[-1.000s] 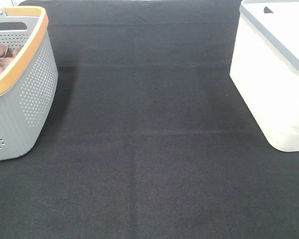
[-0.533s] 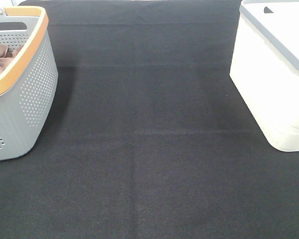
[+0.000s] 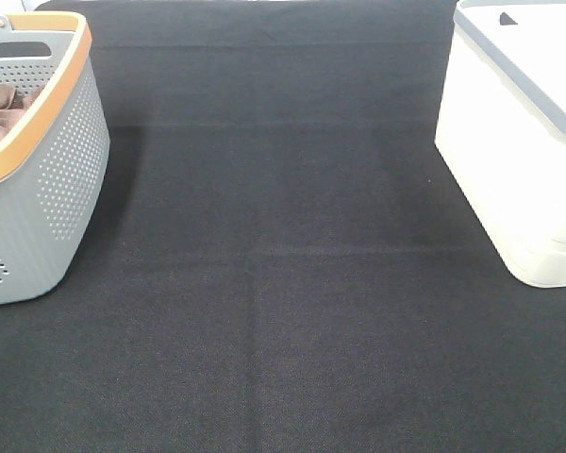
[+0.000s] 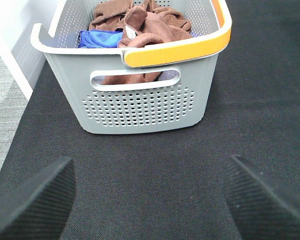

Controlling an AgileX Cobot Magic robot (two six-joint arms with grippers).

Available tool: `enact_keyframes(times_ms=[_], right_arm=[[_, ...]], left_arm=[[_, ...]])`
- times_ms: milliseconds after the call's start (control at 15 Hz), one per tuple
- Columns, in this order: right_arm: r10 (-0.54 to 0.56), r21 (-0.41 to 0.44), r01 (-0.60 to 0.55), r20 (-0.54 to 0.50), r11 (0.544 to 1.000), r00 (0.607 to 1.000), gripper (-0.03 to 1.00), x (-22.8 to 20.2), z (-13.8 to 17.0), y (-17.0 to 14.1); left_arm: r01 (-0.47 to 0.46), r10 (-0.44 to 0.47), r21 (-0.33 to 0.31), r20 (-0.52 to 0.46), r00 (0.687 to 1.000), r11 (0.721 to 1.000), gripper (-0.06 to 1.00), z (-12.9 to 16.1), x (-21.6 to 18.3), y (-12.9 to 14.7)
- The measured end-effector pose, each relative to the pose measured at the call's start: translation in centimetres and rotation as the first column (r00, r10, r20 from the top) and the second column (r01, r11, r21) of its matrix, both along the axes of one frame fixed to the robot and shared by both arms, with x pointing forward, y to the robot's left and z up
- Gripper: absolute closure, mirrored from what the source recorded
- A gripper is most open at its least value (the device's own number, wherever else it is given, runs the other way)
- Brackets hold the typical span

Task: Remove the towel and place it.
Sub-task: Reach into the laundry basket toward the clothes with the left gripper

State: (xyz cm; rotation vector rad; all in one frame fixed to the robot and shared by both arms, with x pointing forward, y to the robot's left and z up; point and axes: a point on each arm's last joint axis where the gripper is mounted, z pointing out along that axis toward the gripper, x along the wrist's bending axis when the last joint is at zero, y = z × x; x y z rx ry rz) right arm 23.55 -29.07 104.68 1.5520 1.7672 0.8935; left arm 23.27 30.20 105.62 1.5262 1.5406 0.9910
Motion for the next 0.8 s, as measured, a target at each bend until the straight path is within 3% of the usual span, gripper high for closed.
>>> enact_keyframes(times_ms=[800], right_arm=[[0.000, 0.000, 0.000, 0.000, 1.000, 1.000, 0.12, 0.00, 0.00, 0.00]], left_arm=[[0.000, 0.000, 0.000, 0.000, 1.000, 1.000, 0.17, 0.00, 0.00, 0.00]])
